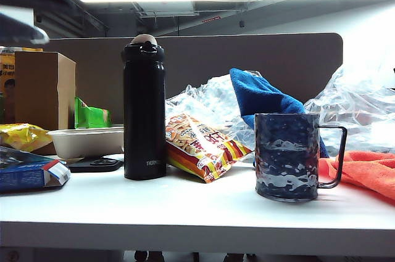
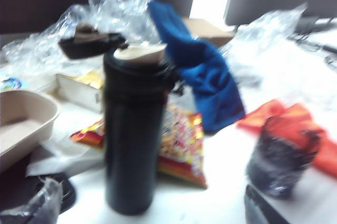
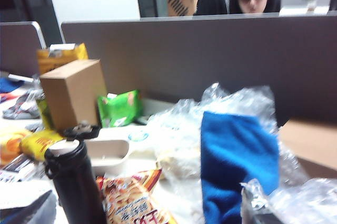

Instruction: Pick up the black thermos, pour some water into the cup, then place the black thermos back on the table.

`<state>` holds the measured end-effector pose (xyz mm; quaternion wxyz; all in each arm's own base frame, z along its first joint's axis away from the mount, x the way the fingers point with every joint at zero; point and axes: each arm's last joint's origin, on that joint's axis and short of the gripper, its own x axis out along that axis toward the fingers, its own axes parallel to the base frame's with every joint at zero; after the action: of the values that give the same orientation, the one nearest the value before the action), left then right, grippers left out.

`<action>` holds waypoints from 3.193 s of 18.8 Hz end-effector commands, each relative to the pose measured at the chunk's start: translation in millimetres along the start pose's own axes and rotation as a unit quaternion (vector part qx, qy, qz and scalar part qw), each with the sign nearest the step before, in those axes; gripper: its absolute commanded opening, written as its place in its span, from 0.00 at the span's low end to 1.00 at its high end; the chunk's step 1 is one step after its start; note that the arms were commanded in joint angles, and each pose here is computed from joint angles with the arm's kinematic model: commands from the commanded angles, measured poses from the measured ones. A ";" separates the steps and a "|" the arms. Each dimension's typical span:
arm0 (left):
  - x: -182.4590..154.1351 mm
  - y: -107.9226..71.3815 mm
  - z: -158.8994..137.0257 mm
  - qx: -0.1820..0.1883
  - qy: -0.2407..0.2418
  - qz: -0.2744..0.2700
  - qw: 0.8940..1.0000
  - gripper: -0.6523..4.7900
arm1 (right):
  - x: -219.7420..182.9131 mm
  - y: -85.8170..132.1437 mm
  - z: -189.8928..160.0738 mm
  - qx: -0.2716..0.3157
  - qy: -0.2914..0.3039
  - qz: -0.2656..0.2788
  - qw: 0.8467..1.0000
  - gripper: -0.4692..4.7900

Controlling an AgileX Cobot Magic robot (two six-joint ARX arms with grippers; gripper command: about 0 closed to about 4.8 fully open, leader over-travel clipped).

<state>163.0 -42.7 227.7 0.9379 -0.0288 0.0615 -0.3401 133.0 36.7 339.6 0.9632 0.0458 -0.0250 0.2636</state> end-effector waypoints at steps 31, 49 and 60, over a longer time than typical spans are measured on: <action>123.2 42.5 -51.1 0.049 0.054 -0.061 0.995 1.00 | 65.7 21.6 -40.4 0.024 0.104 0.054 0.993 1.00; 156.2 43.6 -40.8 0.057 0.034 -0.091 0.994 1.00 | 66.7 21.1 -44.6 0.026 0.119 0.052 0.991 1.00; 165.3 48.4 -56.4 0.051 0.045 -0.091 0.994 0.86 | 67.1 20.9 -45.7 0.027 0.124 0.051 0.991 1.00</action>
<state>310.7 -111.2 146.7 0.8993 0.0264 0.1021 -0.4244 181.0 92.7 297.3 0.9427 0.0359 0.1089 0.3132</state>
